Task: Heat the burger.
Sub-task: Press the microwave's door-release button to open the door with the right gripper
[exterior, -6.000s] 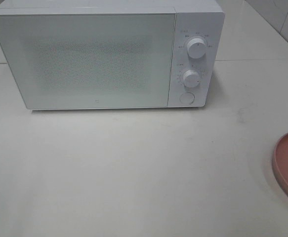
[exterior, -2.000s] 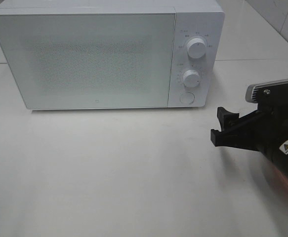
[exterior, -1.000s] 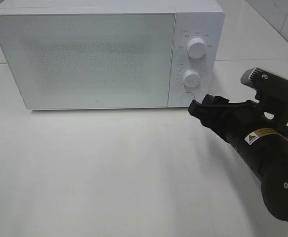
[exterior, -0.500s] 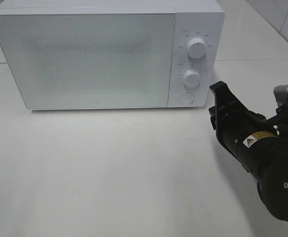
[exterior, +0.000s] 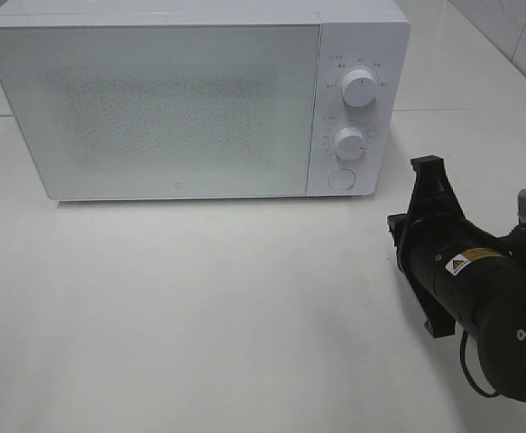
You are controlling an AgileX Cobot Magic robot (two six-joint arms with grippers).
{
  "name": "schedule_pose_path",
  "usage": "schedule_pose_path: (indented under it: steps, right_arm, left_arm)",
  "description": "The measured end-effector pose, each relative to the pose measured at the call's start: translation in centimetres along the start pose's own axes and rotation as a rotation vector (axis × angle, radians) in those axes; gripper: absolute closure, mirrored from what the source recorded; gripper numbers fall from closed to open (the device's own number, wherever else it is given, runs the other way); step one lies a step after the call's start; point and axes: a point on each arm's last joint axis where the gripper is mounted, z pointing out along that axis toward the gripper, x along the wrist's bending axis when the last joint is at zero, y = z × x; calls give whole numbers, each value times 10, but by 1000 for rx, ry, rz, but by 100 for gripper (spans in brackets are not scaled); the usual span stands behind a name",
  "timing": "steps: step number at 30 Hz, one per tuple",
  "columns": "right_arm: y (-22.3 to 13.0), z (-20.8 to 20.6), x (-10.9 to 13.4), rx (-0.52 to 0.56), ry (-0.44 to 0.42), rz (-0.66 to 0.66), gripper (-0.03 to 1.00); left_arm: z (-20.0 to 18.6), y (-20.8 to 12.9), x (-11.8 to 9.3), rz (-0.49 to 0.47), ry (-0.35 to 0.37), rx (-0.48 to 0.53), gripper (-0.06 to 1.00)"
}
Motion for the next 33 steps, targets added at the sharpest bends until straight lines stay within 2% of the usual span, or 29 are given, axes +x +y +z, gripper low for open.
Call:
schedule_pose_path:
  steps: [7, 22, 33]
  right_arm:
    - [0, 2, 0, -23, -9, 19, 95]
    - [-34, 40, 3, -1, 3, 35, 95]
    - [-40, 66, 11, -9, 7, 65, 95]
  left_arm:
    - [0, 0, 0, 0, 0, 0, -4]
    - [0, 0, 0, 0, 0, 0, -4]
    - [0, 0, 0, 0, 0, 0, -4]
